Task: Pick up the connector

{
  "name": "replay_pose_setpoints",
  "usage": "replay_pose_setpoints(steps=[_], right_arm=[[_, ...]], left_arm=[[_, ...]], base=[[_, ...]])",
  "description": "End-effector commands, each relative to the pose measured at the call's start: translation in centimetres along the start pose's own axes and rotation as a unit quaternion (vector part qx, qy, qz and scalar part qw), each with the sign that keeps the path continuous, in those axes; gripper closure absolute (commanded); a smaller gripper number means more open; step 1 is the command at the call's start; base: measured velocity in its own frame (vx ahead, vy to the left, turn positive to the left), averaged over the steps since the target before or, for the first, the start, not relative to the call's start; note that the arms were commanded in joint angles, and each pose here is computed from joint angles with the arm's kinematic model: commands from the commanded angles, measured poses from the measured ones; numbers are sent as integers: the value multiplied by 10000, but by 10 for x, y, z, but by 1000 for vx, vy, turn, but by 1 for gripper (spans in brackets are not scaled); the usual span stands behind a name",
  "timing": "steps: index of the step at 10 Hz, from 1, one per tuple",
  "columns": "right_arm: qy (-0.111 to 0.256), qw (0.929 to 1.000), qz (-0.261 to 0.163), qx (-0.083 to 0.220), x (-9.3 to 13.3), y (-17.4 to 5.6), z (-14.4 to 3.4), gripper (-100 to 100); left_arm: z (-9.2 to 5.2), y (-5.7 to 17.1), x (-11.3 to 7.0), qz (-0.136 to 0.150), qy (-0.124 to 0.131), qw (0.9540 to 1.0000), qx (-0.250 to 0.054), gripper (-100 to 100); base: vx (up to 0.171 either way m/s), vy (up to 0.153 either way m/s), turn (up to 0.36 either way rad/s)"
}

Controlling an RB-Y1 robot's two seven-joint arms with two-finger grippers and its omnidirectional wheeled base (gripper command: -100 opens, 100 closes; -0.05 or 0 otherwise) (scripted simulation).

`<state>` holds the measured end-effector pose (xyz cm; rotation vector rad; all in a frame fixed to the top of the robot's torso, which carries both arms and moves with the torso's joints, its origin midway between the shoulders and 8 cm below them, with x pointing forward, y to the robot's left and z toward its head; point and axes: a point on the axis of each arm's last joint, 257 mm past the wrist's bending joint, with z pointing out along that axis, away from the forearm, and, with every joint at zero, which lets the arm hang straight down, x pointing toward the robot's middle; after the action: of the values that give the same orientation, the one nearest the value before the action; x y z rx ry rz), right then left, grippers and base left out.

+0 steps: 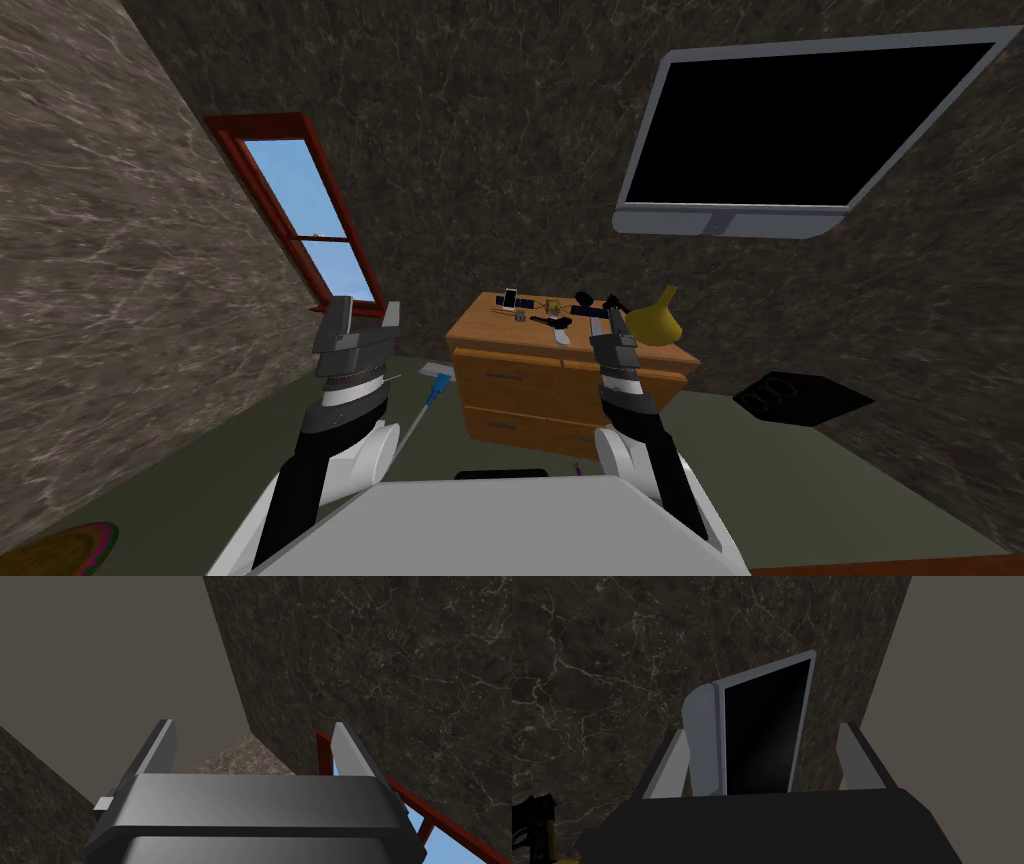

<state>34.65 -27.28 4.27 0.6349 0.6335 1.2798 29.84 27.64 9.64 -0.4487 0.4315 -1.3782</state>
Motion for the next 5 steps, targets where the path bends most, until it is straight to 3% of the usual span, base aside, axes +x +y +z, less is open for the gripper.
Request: replay_pose_setpoints(steps=[1,5], right_arm=[[121,9999,-73,55,0,-4,-2,-100],[479,9979,-338,279,-2,-21,-10,-100]], left_arm=[[0,0,0,0,0,10000,0,0],[0,0,0,-2,-1,10000,1,0]], base=[[-23,38,88],[-66,103,91]])
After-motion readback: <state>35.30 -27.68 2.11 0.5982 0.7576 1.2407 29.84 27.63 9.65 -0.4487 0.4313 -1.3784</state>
